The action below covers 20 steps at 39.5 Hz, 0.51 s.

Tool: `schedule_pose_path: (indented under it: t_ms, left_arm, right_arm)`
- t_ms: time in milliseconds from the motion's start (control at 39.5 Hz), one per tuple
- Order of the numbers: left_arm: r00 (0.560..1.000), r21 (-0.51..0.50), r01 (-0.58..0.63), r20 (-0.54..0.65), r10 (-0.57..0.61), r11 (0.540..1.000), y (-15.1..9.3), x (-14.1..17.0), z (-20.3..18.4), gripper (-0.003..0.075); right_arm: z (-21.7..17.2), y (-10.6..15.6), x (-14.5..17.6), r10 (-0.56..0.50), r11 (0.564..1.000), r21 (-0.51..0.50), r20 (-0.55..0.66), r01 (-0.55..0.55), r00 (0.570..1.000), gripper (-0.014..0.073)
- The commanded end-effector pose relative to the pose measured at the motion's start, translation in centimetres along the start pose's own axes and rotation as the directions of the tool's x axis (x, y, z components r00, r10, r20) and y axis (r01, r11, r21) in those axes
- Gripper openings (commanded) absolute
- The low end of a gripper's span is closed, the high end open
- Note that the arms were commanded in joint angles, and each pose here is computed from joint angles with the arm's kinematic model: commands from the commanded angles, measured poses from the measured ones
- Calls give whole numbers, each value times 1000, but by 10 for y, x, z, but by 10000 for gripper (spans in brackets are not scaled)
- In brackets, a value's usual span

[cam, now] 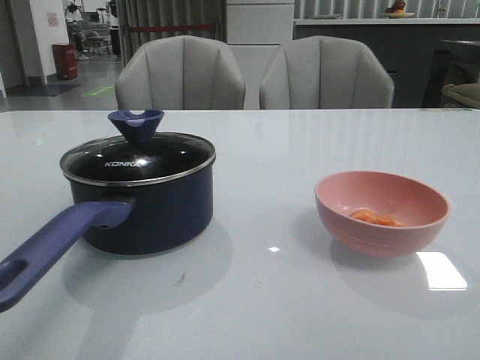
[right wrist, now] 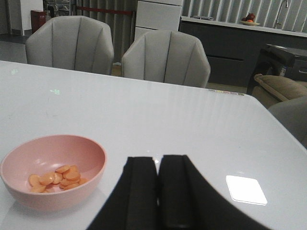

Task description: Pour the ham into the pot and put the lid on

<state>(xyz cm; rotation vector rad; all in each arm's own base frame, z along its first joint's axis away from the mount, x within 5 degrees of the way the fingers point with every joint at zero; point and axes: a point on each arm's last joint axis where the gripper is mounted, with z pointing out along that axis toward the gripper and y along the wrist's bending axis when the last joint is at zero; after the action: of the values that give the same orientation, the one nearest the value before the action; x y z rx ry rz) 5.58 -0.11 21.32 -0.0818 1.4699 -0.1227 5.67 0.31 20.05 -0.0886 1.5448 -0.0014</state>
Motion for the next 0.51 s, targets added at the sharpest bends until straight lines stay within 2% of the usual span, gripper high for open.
schedule_pose_path:
  t_ms: [0, 127, 304, 405, 481]
  left_arm:
    - [997, 2, 7, 77, -7, 1000, 1, -1, -1, 112]
    - [996, 2, 7, 92, -7, 1000, 1, -2, -1, 112]
    - [956, 10, 5, 294, -8, 1000, 0, -22, -5, 112]
    - [946, 15, 5, 324, -10, 1000, -2, -35, -7, 112]
    - [953, 18, -2, 303, -4, 1000, -4, -48, -7, 112]
  right_arm:
    - [-2, 0, -9, -8, 1000, 6, 96, 8, 995, 139]
    - [-2, 0, -9, -8, 1000, 6, 96, 8, 995, 139]
    - [-2, 0, -9, -8, 1000, 6, 96, 8, 995, 139]
    - [-2, 0, -9, -8, 1000, 6, 96, 8, 995, 139]
    - [-2, 0, -9, -8, 1000, 6, 96, 8, 995, 139]
